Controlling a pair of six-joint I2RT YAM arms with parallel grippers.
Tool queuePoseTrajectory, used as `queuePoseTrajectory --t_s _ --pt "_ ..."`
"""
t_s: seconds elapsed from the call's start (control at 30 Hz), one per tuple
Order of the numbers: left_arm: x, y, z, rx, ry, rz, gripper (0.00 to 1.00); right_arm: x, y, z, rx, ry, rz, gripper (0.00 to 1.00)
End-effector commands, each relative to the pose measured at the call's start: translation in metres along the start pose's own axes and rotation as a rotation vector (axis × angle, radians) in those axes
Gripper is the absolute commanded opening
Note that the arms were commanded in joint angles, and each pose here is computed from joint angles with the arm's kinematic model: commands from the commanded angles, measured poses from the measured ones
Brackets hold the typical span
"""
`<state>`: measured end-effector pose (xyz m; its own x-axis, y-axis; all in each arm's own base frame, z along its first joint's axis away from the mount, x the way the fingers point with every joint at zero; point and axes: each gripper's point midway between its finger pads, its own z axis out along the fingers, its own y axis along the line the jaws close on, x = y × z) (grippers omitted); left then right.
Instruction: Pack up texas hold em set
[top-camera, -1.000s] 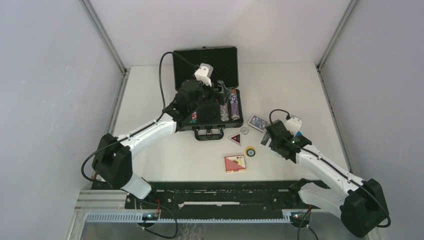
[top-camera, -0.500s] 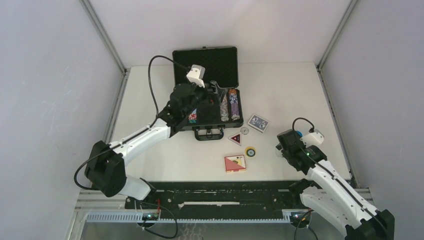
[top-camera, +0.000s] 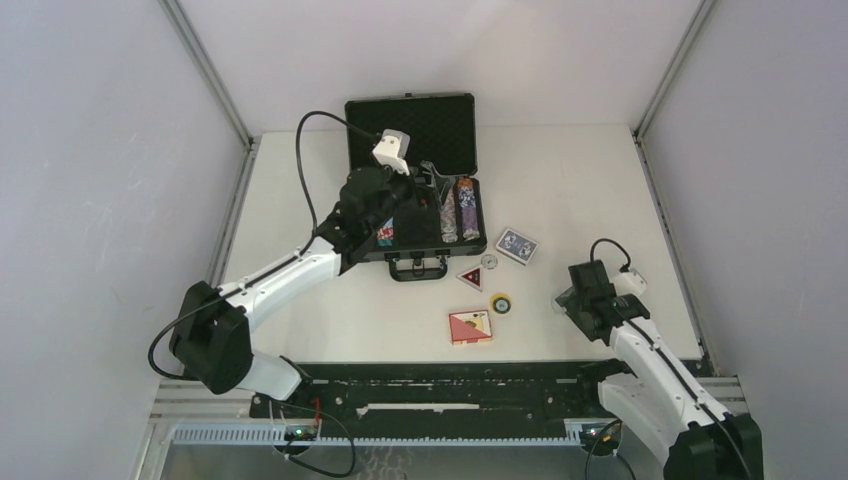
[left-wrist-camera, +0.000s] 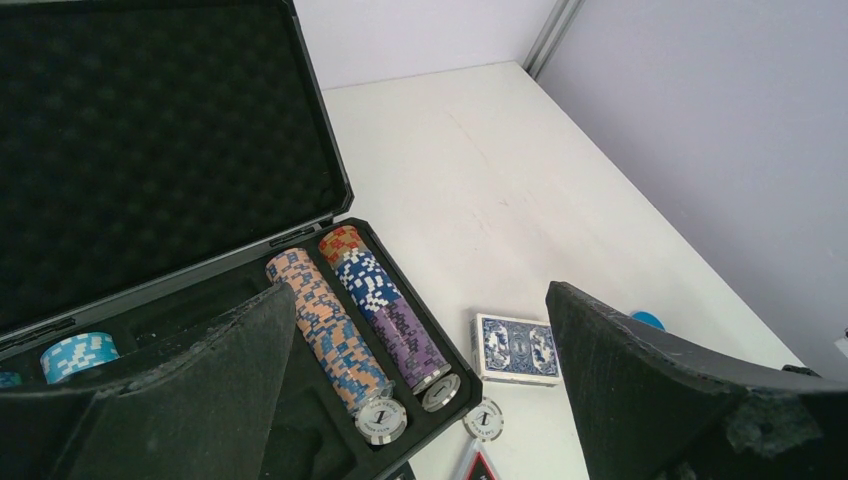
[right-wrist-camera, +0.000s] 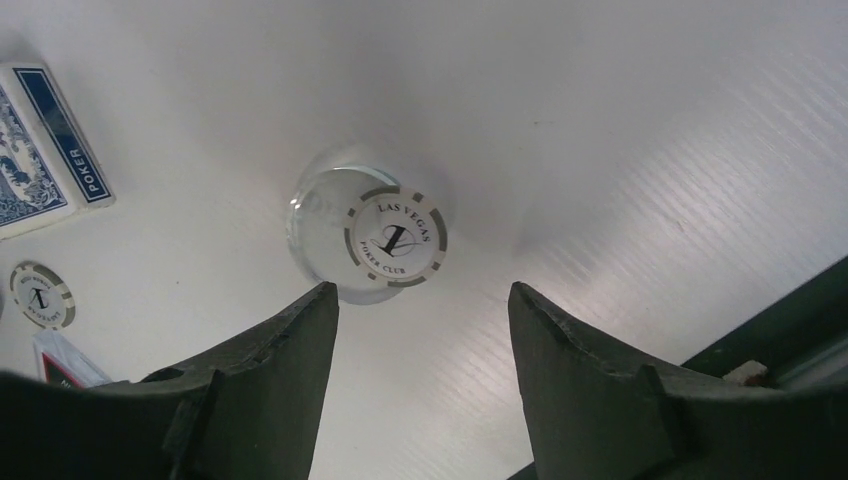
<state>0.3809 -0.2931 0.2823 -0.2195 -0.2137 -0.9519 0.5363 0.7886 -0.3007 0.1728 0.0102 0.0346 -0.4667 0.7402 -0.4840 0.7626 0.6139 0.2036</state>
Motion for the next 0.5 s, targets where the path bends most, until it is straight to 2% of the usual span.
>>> queuePoseTrajectory --t_s 0.0,0.47 --pt "-0.013 -0.002 -0.004 0.016 -0.052 -0.007 1.00 -0.008 0.019 0.002 -0.070 -0.002 -0.018 0.70" --pt "-0.010 -0.001 -0.004 0.020 -0.044 -0.008 1.00 -0.011 0.018 0.013 -0.039 0.012 -0.009 0.68"
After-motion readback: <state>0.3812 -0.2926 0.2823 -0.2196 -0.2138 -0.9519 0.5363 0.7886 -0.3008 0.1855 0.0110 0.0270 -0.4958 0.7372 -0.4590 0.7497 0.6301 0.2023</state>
